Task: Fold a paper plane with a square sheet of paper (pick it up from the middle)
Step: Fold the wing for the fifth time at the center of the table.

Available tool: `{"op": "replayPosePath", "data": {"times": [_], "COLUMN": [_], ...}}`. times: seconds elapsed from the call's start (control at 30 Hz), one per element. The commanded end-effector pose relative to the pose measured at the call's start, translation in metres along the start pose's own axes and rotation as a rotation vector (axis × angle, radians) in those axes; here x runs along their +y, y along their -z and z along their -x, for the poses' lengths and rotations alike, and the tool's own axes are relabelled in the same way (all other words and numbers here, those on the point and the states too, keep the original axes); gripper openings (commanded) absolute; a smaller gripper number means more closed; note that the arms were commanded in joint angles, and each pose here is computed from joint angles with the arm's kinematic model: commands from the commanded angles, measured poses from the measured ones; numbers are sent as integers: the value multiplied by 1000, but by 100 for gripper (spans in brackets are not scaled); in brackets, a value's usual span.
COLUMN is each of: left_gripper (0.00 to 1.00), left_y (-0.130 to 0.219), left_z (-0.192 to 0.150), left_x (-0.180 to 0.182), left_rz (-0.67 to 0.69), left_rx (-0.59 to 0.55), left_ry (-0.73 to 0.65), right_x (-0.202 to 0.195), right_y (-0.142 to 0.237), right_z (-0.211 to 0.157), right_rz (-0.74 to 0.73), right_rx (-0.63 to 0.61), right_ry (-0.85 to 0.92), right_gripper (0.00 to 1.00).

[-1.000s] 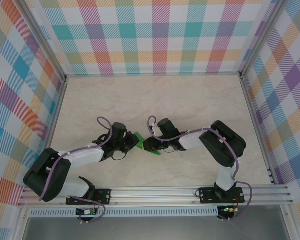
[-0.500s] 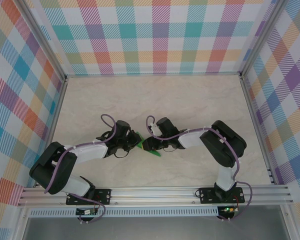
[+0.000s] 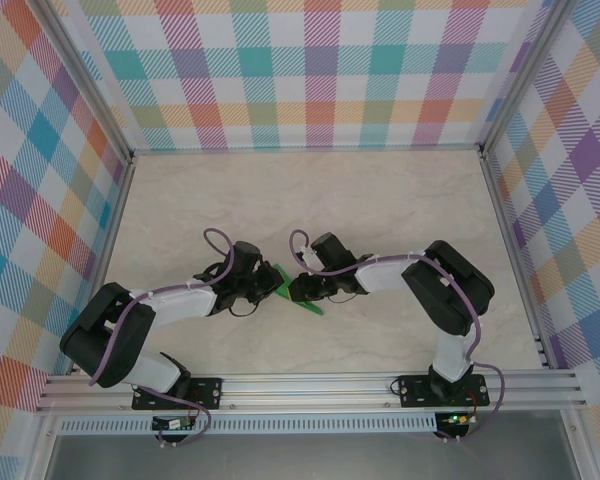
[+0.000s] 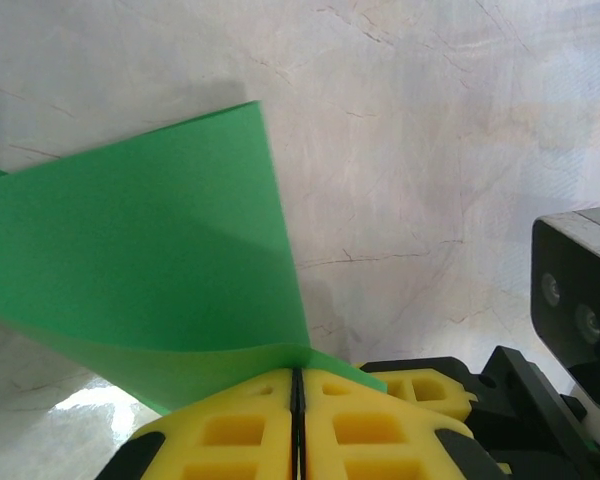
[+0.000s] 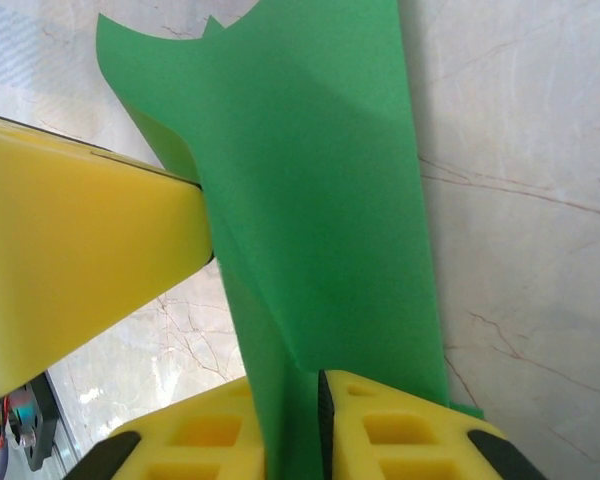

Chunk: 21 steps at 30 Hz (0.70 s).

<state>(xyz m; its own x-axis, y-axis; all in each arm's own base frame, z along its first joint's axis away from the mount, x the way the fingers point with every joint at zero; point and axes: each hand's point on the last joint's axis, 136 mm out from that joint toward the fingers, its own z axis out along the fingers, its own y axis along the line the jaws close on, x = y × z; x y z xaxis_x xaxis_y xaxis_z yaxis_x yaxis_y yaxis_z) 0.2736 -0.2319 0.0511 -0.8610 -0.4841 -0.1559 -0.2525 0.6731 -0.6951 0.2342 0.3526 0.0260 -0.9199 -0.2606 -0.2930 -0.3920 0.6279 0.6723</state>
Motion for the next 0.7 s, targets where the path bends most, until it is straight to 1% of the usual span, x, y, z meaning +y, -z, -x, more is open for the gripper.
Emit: {"op": "replayPosePath", "data": {"times": [0.0,0.17,0.33,0.67], "left_gripper": [9,10,10,10], "left_y": [5,14,17,5], "left_z": [1,-2,-7,-9], "left_x": [-13,-8,-1,-12], "left_rz": [-29,-39,-42,-71], "left_rx": [-8,-27,-36,-14], "left_ry": [-34,-34,-27,-44], "right_x": [7,13,16,9], "right_y": [7,8,8,3], "right_z": [10,17,20,12], "right_rz": [12,64,116,112], "right_rx": [-19,-37,-22,22], "right_ry": [-15,-57,-98,-128], "right_gripper": [16,14,12,9]}}
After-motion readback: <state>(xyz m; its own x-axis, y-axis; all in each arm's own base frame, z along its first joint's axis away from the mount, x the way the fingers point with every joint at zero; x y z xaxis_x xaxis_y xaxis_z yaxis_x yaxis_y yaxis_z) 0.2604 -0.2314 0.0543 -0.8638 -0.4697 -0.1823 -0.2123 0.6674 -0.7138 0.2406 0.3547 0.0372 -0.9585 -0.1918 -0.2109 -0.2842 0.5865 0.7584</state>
